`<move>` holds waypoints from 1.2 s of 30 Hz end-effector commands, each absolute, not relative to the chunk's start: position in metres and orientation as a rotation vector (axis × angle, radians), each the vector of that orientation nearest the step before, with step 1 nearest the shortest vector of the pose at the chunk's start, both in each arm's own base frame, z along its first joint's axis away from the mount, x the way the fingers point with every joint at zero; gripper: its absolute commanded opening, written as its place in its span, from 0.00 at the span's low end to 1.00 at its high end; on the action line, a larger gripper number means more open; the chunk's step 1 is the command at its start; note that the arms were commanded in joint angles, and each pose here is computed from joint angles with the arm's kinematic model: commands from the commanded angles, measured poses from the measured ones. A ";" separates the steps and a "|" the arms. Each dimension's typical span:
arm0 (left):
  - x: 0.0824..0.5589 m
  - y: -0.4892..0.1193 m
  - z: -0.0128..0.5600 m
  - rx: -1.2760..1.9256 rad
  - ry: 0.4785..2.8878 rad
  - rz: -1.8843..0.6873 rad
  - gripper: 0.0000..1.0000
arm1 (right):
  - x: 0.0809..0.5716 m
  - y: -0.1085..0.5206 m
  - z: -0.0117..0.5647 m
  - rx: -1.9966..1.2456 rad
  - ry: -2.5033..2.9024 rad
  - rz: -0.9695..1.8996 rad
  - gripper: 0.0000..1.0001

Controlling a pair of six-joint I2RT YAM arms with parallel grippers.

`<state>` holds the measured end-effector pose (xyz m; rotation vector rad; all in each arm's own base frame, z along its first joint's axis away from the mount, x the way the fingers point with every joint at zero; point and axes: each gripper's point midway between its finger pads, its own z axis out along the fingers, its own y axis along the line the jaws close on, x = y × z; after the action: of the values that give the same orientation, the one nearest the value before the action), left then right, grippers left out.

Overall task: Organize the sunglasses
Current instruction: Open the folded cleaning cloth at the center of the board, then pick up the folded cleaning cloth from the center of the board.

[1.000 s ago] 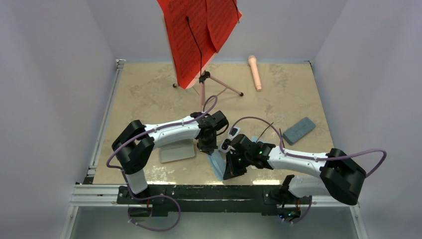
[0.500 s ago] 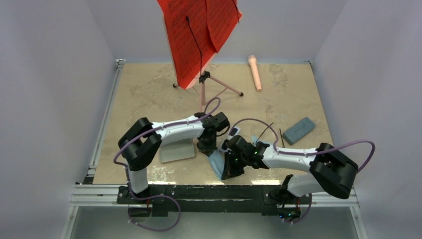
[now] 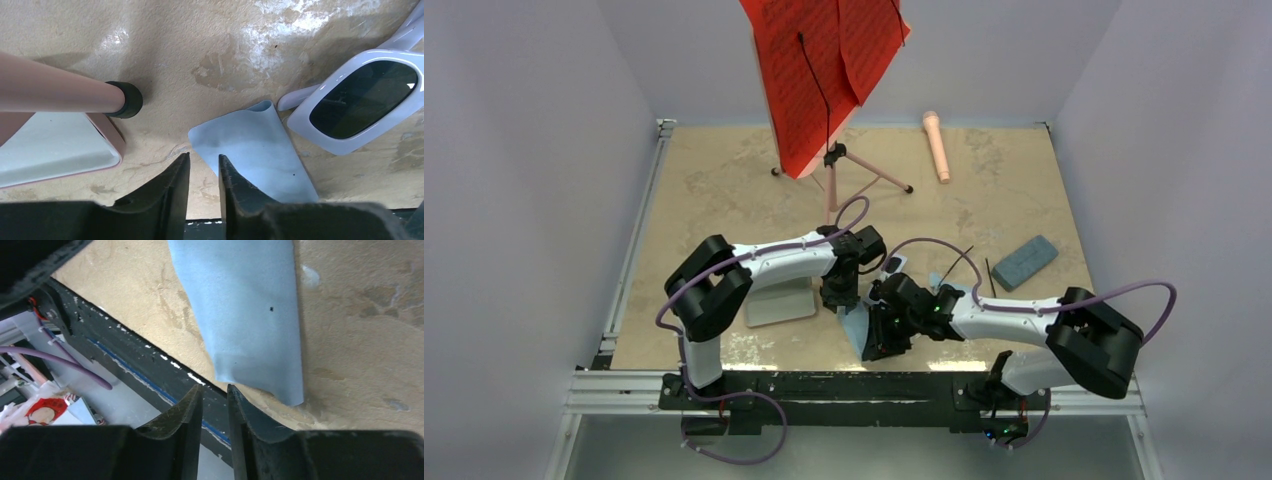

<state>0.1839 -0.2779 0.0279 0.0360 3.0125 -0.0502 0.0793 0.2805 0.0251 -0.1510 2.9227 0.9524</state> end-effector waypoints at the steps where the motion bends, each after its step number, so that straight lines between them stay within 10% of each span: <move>1: 0.187 -0.286 0.050 0.090 2.989 -0.141 0.38 | 0.084 0.287 0.044 -0.130 2.853 1.013 0.33; 12: 0.172 -0.297 0.095 0.226 2.919 -0.438 0.99 | 0.090 0.248 0.051 0.403 2.751 0.893 0.56; 36: 0.129 -0.153 0.148 -0.275 2.550 -0.467 1.00 | 0.092 0.256 0.007 1.012 2.664 0.436 0.32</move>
<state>0.1271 -0.1714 0.1509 -0.1936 2.5682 -0.5524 0.0811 0.2729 0.0162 0.8458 2.7726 0.5536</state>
